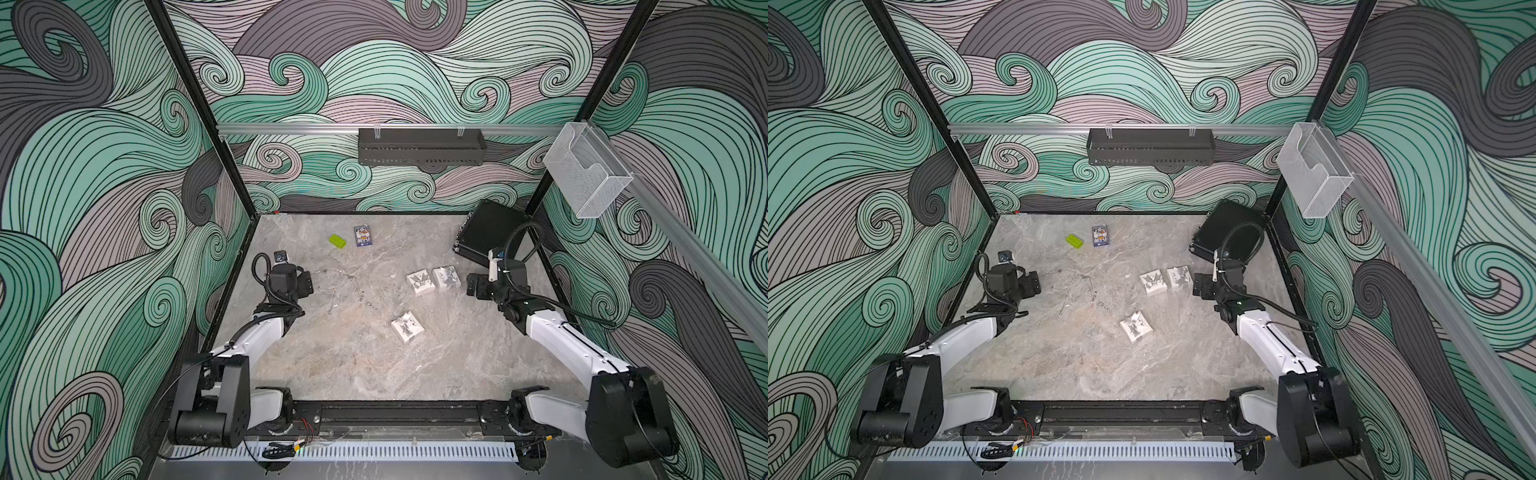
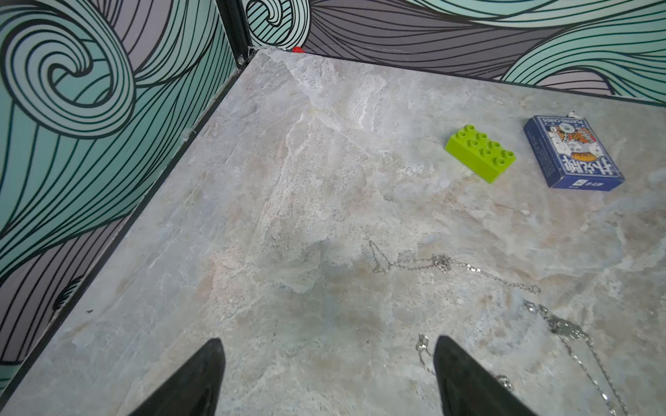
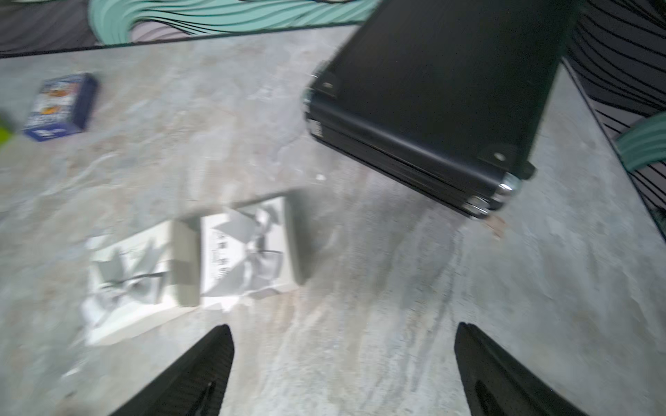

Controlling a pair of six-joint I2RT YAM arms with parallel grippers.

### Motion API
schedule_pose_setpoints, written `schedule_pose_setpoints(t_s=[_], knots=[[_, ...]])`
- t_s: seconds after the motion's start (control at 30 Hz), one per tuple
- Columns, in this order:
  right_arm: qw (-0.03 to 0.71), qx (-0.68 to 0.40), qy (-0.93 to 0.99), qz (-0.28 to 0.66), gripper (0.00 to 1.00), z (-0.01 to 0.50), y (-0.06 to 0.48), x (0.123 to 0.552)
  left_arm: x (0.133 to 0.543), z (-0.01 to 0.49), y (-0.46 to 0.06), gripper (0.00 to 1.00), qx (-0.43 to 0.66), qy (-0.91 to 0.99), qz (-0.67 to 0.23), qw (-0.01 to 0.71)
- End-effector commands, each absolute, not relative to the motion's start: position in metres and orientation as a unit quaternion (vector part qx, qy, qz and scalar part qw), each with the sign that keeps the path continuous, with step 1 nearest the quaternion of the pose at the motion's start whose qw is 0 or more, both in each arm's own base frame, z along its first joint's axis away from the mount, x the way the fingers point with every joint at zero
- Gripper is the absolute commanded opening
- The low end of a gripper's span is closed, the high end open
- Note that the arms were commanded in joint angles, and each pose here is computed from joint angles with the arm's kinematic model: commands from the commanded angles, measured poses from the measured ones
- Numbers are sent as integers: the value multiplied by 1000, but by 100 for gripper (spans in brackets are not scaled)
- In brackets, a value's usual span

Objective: Take the necklace out of the lift-off lid jewelry box
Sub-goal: Reset both arms

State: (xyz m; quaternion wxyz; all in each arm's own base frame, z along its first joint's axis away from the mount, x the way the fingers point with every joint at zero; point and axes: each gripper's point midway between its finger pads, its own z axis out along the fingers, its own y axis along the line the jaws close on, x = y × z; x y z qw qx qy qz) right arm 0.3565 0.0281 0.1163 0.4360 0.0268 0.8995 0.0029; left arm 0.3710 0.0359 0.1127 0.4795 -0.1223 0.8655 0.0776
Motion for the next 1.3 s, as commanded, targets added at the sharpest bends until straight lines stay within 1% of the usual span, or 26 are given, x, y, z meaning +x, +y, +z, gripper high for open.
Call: schedule_pose_setpoints(t_s=[0.0,0.07,0.13,0.17,0.23,0.27,0.33,0.4,0.43,0.5,0.57,0.63,0.7,0.77,0.83,1.27], knots=[[510,67,857,-21,99,138,3,384,386,114,42,90,-109,850,83,509],[528,53,847,-25,99,131,1,390,390,111,41,91,-97,850,86,511],[508,40,859,-40,99,118,-1,393,393,111,42,91,-96,852,88,507],[511,41,857,-49,99,113,-3,395,394,111,43,91,-94,852,88,508],[530,36,846,-53,99,108,-4,397,395,115,44,92,-93,839,87,529],[522,32,850,-57,99,106,-5,396,394,104,45,92,-93,834,84,537],[542,22,838,-59,99,112,-4,396,394,91,45,93,-88,830,78,544],[563,0,825,-48,99,114,1,395,398,86,44,93,-83,839,76,533],[574,-4,818,-45,99,108,3,393,397,86,44,93,-88,845,72,523],[586,-21,809,-34,99,95,9,400,398,85,45,94,-86,841,73,529],[556,-7,831,-30,99,91,2,398,398,85,45,94,-90,844,71,524],[577,-5,816,-28,99,94,2,402,398,85,45,96,-90,844,72,524],[558,-5,829,-27,99,91,2,399,398,85,45,98,-90,844,72,524],[571,-5,821,-27,99,93,2,401,398,85,45,99,-90,844,71,524],[562,-6,827,-27,99,92,2,399,398,84,45,99,-90,845,72,523],[564,-6,825,-25,99,92,2,400,398,85,45,99,-90,844,72,524]])
